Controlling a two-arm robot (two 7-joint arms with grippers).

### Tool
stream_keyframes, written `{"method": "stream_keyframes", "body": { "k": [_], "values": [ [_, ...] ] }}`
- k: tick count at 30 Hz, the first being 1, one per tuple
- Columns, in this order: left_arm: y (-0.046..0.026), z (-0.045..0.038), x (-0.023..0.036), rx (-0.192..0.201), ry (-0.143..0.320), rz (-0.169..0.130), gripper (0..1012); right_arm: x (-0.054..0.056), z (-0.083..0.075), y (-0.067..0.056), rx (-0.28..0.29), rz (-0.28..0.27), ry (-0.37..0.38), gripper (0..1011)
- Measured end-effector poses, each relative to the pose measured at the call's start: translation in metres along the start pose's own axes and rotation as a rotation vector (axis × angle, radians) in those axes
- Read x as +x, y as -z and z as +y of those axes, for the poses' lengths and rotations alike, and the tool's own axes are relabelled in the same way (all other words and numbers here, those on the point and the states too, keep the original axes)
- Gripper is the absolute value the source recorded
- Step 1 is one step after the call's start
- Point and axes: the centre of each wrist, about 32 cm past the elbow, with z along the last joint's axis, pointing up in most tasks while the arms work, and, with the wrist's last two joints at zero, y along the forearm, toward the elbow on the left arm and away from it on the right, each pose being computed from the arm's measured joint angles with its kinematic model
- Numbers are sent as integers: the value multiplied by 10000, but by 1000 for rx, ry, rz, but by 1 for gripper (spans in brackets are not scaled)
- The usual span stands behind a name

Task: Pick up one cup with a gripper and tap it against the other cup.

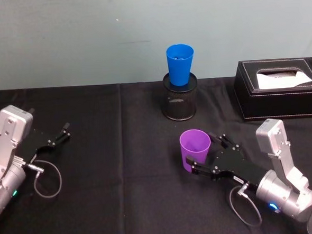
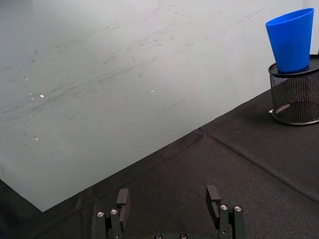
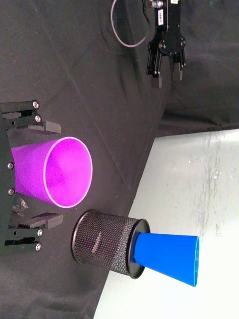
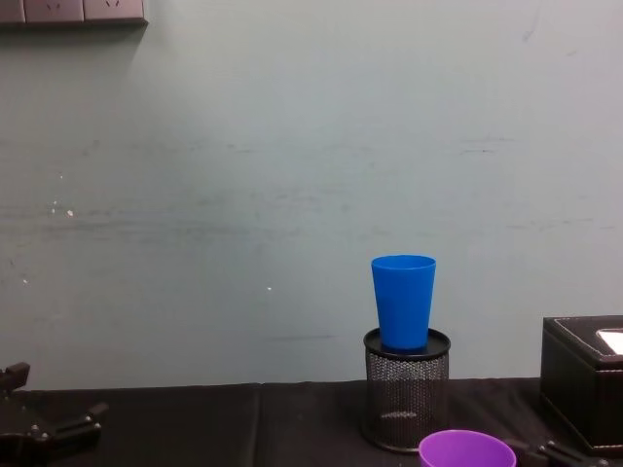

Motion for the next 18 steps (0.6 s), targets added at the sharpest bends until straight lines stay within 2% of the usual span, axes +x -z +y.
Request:
{"method": "stream_keyframes", "body": {
  "k": [18],
  "values": [
    [0, 0, 0, 0, 0, 0, 1000, 6, 255, 20, 14, 3, 0, 1003]
  ]
}}
